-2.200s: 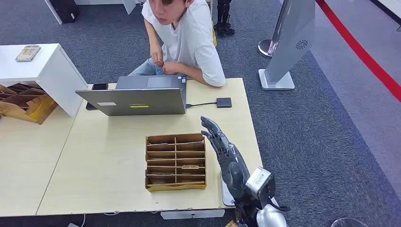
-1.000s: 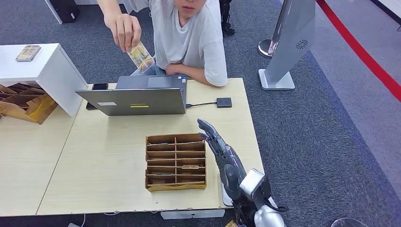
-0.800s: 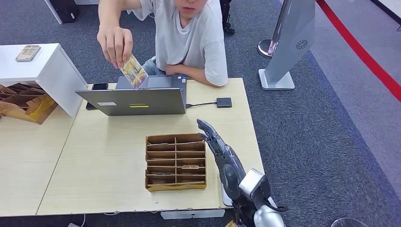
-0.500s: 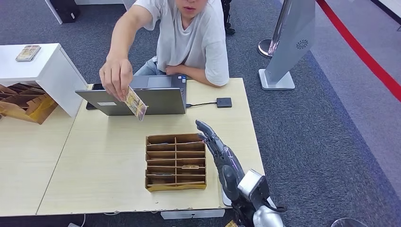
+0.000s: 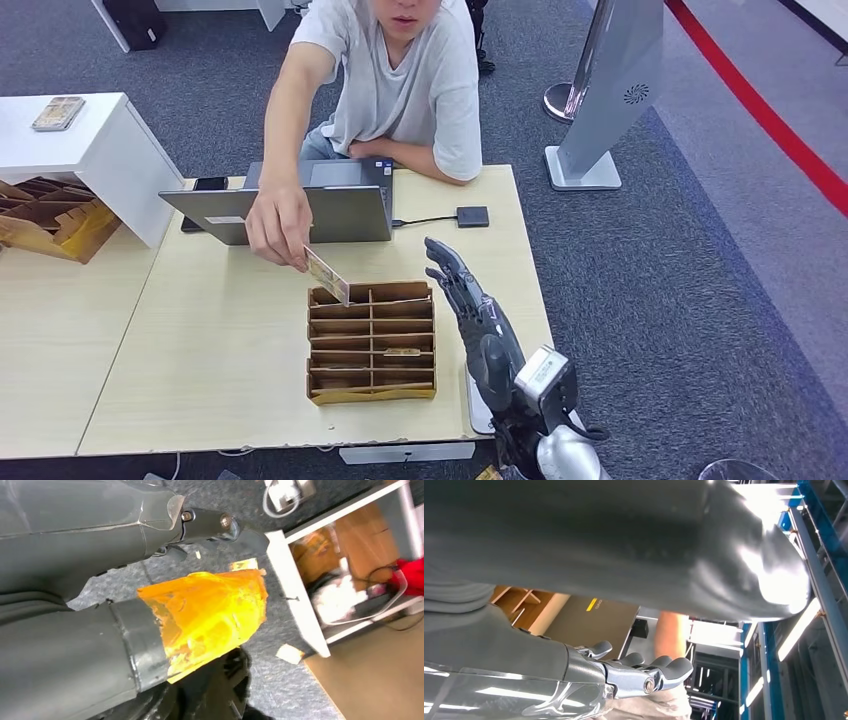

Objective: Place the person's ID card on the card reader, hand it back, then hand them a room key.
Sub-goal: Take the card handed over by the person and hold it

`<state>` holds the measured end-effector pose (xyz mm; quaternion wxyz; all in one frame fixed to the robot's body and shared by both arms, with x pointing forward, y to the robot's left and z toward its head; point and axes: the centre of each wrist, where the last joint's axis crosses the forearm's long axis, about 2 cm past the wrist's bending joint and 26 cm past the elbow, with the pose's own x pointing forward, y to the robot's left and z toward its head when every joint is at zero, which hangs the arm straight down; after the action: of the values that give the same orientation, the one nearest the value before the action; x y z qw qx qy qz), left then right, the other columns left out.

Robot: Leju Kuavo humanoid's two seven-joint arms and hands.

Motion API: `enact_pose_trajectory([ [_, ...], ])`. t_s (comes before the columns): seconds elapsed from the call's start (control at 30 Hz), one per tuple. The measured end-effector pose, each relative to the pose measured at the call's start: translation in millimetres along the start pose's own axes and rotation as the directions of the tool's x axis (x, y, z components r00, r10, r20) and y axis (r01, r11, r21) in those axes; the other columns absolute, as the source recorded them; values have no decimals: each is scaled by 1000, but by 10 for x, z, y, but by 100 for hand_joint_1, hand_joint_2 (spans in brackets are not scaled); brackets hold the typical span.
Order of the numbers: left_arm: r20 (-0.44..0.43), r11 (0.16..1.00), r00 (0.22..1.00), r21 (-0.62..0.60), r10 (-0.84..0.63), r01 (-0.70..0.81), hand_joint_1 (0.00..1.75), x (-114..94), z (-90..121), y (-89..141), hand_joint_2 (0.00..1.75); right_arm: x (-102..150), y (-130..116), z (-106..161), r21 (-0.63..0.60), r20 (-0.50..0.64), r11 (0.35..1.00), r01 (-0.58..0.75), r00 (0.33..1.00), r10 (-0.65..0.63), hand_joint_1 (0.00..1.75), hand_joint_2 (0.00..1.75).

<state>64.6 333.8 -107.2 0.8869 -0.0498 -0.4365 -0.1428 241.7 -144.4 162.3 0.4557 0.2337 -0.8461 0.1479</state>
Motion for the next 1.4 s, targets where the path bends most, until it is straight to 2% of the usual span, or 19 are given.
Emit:
enact_pose_trajectory([
  [0.27,34,999,999,36,37,-38,0,75,-76,-67,0,9,-11,-29,8,1,1000,-3,1000,3,0,0],
  [0.33,-45,994,996,84,72,-68,0,83,-85,-89,0,9,-11,-37,17,-9,1000,-6,1000,6,0,0],
  [0.4,-180,984,975,141,131,-107,0,61,-67,-118,0,7,-8,-49,28,-19,1000,-12,1000,12,0,0],
  [0.47,-238,971,953,190,189,-145,0,16,-26,-149,0,1,-7,-52,29,-26,999,-21,999,22,0,0],
  [0.6,-149,876,910,367,386,-312,0,-14,-2,-239,0,-6,-8,-37,9,-43,999,-50,998,50,0,0],
  [0.7,-119,825,880,425,459,-373,0,-10,-9,-313,0,-15,3,-3,-1,-55,998,-58,997,58,0,0],
  [1.07,-138,789,837,441,529,-427,0,-23,1,-513,0,-1,48,110,-18,-69,997,-73,995,71,0,0],
  [1.33,-193,791,814,438,547,-428,0,-13,-6,-627,0,34,92,203,-37,-66,996,-80,995,78,0,0],
  [1.4,-208,794,812,436,546,-423,0,-12,-6,-648,0,44,103,224,-36,-64,996,-83,995,81,0,87],
])
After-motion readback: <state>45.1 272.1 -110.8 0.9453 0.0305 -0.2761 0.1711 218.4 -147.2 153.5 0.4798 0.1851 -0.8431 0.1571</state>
